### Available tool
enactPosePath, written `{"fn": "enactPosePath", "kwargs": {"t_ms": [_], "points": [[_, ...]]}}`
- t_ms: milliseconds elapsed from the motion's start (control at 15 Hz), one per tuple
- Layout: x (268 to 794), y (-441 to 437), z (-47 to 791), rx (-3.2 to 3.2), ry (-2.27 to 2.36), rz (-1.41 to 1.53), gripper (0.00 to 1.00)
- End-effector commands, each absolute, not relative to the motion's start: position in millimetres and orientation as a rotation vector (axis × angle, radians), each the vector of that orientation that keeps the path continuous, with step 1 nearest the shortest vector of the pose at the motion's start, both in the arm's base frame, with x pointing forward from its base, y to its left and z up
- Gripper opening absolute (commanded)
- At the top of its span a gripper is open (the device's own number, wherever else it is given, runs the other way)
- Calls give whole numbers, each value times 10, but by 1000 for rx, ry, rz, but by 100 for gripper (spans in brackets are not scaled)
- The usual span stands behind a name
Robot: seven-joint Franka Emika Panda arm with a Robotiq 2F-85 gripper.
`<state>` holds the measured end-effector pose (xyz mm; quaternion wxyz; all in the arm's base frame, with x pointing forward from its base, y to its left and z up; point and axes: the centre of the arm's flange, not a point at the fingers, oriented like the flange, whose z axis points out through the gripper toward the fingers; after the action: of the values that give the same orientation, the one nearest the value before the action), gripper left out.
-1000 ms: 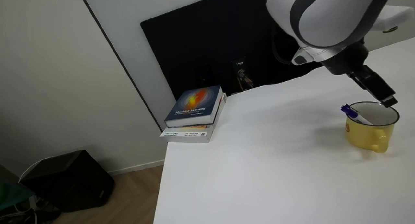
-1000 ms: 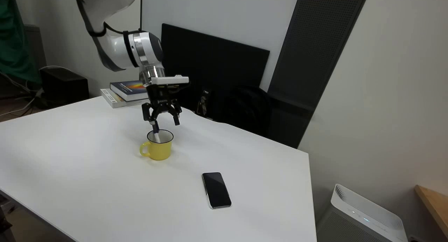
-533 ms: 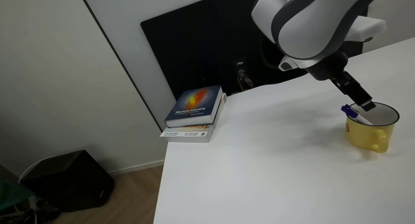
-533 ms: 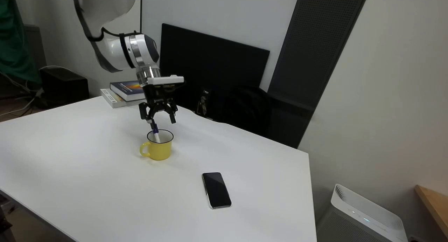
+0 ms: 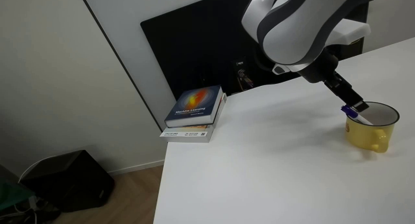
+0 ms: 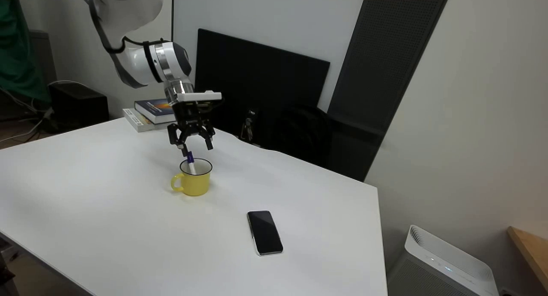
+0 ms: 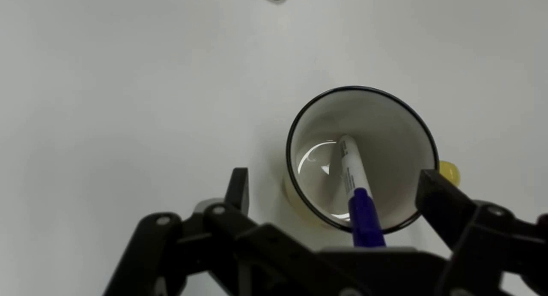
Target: Take the pen out of the cup and put it on the table
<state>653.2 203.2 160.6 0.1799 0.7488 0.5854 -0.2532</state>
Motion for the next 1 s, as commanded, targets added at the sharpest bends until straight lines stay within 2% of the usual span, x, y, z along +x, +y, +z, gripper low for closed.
{"fn": "enactPosePath", "kwargs": {"t_ms": [0,933], "points": [[6670,2123,1597,2120,1615,-739,100],[6733,2235,1381,2109,1595,-777,100]]}}
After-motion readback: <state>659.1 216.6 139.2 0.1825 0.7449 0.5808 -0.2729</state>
